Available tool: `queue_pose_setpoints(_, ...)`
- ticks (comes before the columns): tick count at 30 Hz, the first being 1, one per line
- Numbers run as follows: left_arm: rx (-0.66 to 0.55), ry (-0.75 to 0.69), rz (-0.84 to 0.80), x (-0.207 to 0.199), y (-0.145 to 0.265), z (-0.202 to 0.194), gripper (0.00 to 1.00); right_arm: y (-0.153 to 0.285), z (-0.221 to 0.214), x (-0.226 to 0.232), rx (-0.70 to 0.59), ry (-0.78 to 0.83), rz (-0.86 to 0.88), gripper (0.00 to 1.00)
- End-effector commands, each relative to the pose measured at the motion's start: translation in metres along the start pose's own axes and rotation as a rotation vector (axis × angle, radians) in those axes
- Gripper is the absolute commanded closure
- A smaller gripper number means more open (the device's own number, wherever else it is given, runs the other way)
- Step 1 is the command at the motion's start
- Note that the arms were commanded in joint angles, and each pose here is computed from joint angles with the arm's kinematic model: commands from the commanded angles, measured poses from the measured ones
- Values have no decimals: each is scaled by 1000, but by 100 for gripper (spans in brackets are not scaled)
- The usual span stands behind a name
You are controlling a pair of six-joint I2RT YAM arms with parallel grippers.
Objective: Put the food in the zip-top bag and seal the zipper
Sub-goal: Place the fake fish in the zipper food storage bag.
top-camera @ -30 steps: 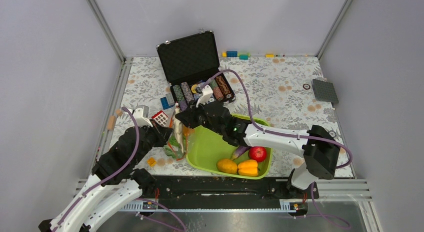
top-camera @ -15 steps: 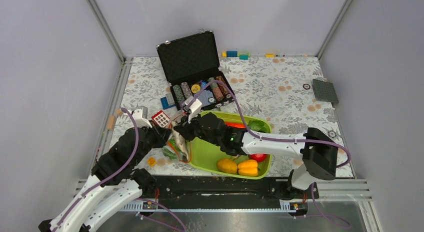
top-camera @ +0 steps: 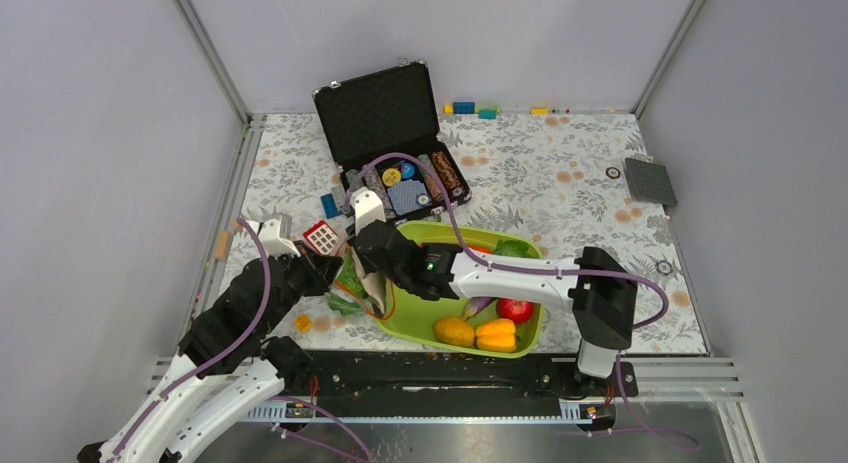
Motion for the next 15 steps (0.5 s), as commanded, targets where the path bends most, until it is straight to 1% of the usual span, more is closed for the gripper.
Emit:
queue_pose_setpoints(1, -72, 19, -113, -21, 7, 19, 100, -8, -16, -14, 104, 75, -154, 87)
queue_pose_setpoints(4, -55, 11, -143, -24, 9, 17, 100, -16, -19, -15, 124, 63, -185, 86)
queue_pose_setpoints(6, -43, 8, -158, -26, 9, 16, 100, -20, -17, -17, 126, 45, -195, 81)
queue_pose_setpoints(7, -39, 8, -162, -26, 9, 15, 100, -21, -17, -19, 130, 39, -200, 75)
queue_pose_setpoints(11, -46, 14, -152, -23, 9, 14, 100, -14, 0, -25, 118, 38, -174, 57)
queue_pose_setpoints(13, -53, 20, -131, -20, 8, 14, 100, -3, 12, -22, 98, 69, -96, 50)
queue_pose_setpoints(14, -56, 24, -124, -19, 7, 14, 100, 3, 15, -21, 92, 90, -53, 45)
queue_pose_setpoints(15, -58, 27, -118, -18, 6, 13, 100, 9, 20, -18, 78, 112, -2, 37)
Point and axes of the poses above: each gripper's point midway between its finger pads, its own y axis back along the fingers, its own x axis along the line the jaws close on, z = x × y, the point moved 6 cm from there along y, back along the fingers, and after that the axes turned 7 degrees about y, right-handed, at the moved point
